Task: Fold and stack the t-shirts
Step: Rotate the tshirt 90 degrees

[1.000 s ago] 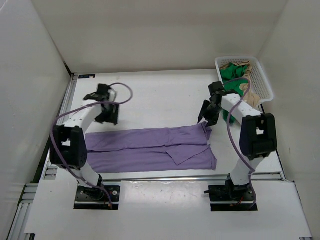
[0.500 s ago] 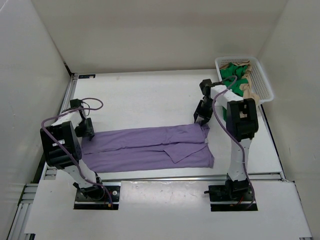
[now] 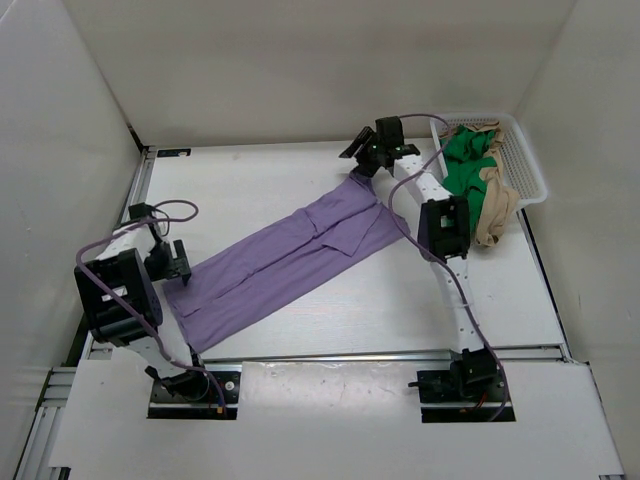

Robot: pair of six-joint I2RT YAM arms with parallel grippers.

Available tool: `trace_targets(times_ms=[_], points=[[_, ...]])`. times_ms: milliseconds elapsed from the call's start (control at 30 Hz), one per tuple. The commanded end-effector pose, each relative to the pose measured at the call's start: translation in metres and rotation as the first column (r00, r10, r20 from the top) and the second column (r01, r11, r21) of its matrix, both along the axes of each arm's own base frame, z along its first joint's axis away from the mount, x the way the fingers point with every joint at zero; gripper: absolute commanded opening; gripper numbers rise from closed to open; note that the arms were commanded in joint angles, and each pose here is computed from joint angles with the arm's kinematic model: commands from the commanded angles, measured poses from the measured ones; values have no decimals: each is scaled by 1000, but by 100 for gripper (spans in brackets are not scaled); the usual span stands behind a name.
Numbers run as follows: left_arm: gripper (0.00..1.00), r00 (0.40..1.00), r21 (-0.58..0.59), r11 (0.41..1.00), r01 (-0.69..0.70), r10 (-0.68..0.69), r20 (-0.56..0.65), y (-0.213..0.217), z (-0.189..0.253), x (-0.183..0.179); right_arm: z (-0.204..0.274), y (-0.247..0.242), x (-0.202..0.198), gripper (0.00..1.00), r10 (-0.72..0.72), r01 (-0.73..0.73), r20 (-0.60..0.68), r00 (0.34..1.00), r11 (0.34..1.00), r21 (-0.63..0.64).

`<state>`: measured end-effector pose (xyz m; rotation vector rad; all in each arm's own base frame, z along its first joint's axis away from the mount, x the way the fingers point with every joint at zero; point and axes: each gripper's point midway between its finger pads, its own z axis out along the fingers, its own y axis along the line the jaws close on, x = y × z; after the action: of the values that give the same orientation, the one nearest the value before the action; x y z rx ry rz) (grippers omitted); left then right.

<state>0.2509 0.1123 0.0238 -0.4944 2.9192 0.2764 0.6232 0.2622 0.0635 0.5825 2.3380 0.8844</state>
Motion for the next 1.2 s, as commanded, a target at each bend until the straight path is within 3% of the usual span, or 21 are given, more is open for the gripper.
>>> trace_targets(times_ms=[0, 33, 100, 200, 233, 300, 433, 567, 767, 867, 900, 967, 1033, 1067, 1100, 1167], points=[[100, 997, -58, 997, -43, 47, 63, 3, 18, -2, 150, 22, 13, 69, 11, -43, 358, 934, 996, 82], [100, 994, -78, 996, -50, 58, 94, 4, 23, 2, 157, 9, 5, 69, 32, -29, 382, 924, 999, -12], [100, 989, -99, 992, -80, 92, 118, 10, 27, 0, 171, -41, -25, 69, -100, 169, 352, 930, 971, -170], [100, 980, -112, 989, -94, 112, 163, 14, 37, 4, 140, -91, -99, 68, -193, 256, 210, 958, 906, -336], [100, 972, -114, 988, -108, 129, 196, 20, 46, 6, 102, -109, -142, 62, -233, 257, 109, 966, 888, -382], [100, 967, -126, 986, -113, 138, 215, 20, 50, 6, 71, -117, -173, 52, -299, 268, -16, 954, 878, -396], [100, 959, -116, 985, -128, 153, 241, 24, 57, 2, 15, -128, -207, 46, -395, 297, -194, 898, 869, -397], [100, 953, -82, 985, -149, 166, 255, 30, 63, -4, -5, -127, -198, 49, -424, 306, -228, 876, 856, -416], [100, 942, -74, 982, -177, 190, 276, 38, 69, -8, -47, -137, -211, 56, -547, 332, -345, 763, 789, -517], [100, 943, -70, 979, -190, 202, 264, 40, 69, -12, -61, -129, -216, 56, -536, 302, -408, 739, 805, -511], [100, 945, -73, 979, -191, 203, 255, 40, 66, -12, -60, -124, -210, 51, -526, 302, -414, 743, 815, -494], [100, 947, -77, 978, -192, 205, 246, 40, 66, -12, -71, -113, -205, 26, -478, 250, -456, 750, 844, -474], [100, 947, -77, 978, -192, 205, 246, 41, 66, -10, -51, -95, -165, 12, -409, 238, -405, 817, 881, -409], [100, 949, -89, 978, -188, 205, 240, 40, 64, -9, -64, -92, -152, 12, -373, 192, -398, 838, 885, -423], [100, 950, -90, 978, -189, 205, 237, 41, 63, -7, -32, -78, -113, 10, -336, 215, -315, 888, 907, -362], [100, 951, -105, 977, -184, 204, 230, 39, 62, -6, -36, -66, -72, 6, -307, 222, -236, 922, 918, -328]])
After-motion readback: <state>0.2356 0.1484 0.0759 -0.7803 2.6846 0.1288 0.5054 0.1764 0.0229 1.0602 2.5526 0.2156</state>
